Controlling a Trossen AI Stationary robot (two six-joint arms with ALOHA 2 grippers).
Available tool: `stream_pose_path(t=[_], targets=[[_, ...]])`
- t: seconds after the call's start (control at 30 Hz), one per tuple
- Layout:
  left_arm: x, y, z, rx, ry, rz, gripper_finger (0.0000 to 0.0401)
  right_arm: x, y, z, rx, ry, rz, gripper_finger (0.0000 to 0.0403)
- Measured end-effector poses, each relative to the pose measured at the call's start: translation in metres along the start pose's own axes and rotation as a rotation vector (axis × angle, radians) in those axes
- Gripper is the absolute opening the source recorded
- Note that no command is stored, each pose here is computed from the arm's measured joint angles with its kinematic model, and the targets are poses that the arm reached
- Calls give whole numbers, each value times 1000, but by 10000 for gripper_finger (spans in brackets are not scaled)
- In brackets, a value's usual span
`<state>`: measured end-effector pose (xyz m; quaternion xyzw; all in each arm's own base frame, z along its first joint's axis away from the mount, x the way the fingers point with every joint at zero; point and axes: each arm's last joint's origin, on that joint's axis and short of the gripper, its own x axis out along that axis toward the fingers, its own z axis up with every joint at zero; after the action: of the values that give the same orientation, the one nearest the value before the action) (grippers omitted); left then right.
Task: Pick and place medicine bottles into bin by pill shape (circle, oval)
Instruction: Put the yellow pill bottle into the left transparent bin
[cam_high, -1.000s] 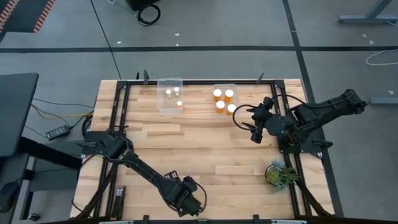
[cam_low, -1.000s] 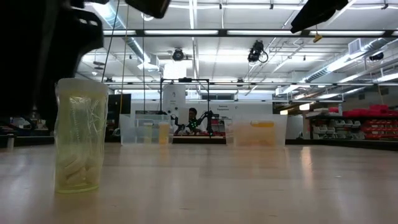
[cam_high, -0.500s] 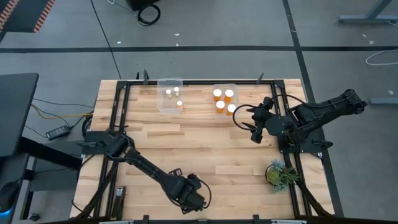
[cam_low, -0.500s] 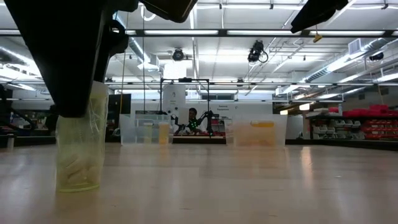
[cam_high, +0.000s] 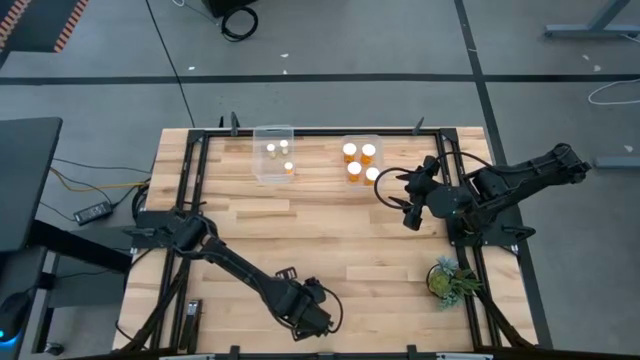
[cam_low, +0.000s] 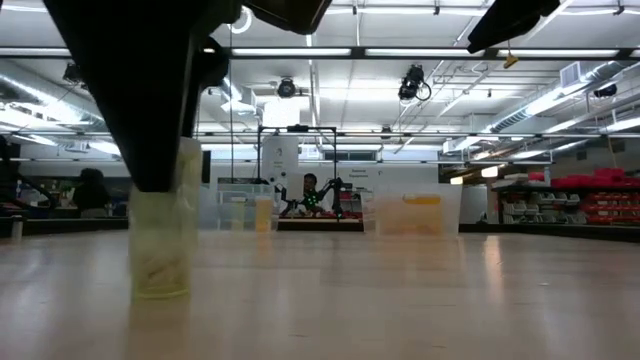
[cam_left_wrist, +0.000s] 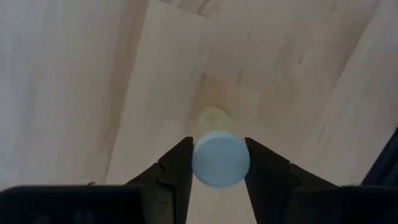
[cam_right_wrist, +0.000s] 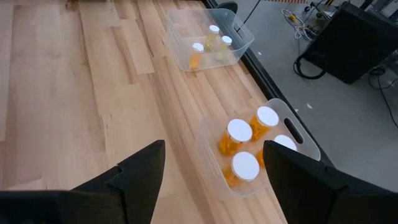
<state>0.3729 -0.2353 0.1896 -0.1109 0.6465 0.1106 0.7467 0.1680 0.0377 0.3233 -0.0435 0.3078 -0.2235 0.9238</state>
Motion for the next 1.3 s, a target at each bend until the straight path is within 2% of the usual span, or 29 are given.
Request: stream_pose_path(t=[0.23, 0.4, 0.57, 0.97, 1.1, 1.3], targets=[[-3, 15, 14, 81, 5, 9, 131, 0, 0, 0, 32, 0, 0, 277], [-18, 37, 31, 127, -11, 6, 119, 0, 0, 0, 71, 0, 2, 277], [-36, 64, 43, 179, -5, 25, 131, 0, 0, 0, 120, 1, 6, 277], [-71, 151, 79, 249, -20, 142, 129, 1, 7, -1, 237, 29, 55, 277], [-81, 186, 89, 241, -24, 180, 131, 1, 12, -2, 257, 31, 62, 277], [-89, 247, 102, 168, 13, 243, 125, 4, 19, -3, 277, 31, 42, 277]])
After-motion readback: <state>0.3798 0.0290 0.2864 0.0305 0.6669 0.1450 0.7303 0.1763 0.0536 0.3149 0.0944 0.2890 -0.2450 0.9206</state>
